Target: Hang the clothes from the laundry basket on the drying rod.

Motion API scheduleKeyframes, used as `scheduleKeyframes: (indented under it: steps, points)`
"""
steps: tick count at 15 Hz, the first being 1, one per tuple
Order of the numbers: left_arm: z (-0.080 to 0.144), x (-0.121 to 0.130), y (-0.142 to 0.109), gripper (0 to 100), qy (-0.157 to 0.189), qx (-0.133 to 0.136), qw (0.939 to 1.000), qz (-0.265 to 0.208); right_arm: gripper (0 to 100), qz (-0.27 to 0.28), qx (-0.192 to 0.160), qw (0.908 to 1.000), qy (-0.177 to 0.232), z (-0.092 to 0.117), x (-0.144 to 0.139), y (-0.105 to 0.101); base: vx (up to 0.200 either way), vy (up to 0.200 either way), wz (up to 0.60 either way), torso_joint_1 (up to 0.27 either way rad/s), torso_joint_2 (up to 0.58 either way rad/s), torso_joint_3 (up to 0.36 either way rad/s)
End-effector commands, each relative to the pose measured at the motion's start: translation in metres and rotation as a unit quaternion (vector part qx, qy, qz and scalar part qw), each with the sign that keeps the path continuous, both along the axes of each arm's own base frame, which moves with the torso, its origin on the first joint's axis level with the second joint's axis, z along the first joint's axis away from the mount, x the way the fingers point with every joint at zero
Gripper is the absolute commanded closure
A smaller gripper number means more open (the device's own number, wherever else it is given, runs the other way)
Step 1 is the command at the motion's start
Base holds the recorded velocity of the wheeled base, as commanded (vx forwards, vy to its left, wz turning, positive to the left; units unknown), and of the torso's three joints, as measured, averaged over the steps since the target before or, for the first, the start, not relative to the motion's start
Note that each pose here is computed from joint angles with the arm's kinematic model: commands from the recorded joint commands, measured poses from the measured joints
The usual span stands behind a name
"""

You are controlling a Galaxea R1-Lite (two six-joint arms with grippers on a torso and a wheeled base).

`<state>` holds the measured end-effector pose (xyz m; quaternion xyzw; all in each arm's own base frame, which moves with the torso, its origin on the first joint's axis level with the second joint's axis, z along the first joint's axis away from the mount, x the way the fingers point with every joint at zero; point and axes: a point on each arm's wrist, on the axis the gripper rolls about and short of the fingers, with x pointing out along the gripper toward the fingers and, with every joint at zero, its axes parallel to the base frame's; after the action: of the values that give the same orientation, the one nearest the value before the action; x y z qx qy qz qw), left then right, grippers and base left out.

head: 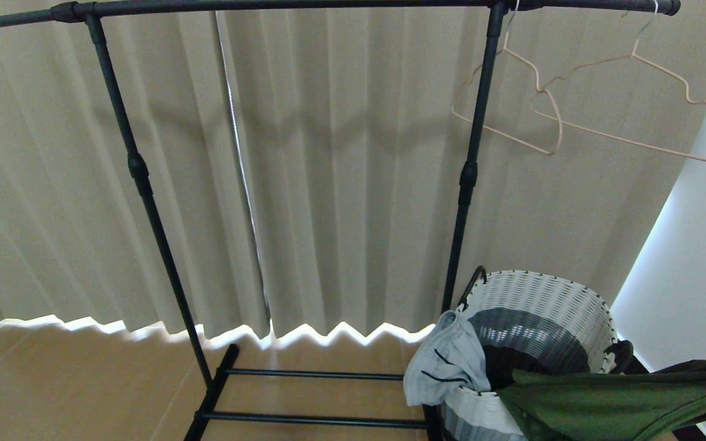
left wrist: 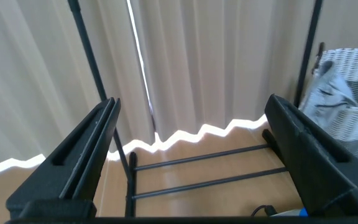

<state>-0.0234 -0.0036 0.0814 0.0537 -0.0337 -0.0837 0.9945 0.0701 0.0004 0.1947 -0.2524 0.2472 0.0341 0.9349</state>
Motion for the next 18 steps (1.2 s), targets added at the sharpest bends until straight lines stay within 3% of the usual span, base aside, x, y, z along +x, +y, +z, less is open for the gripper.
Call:
scheduleKeyframes:
  steps: [1,6,10,15,18]
  points:
    - [0.0,0.0,0.0,0,0.0,0.0,1.0,0.0,100,-0.001,-0.001,1.0,0.006,-0.002,0.002,0.0,0.0,0.0,0.0,0.0,0.0,0.0]
    - [0.0,0.0,0.0,0,0.0,0.001,1.0,0.0,100,0.002,-0.001,0.9998,0.02,-0.004,0.007,0.001,0.0,0.0,0.0,0.0,0.0,0.0]
    - [0.0,0.0,0.0,0,0.001,-0.004,1.0,0.001,100,0.015,-0.001,0.9996,0.025,-0.006,0.009,0.002,0.0,0.2,0.0,0.004,0.0,0.005]
    - [0.0,0.0,0.0,0,0.001,-0.003,1.0,0.003,100,0.016,0.0,0.9995,0.027,-0.006,0.009,0.002,0.0,0.0,0.0,0.0,0.0,0.0]
    - [0.0,0.0,0.0,0,0.0,0.0,1.0,0.003,100,0.049,-0.001,0.9984,0.027,-0.003,0.013,0.008,0.0,0.0,0.0,0.0,0.0,0.0]
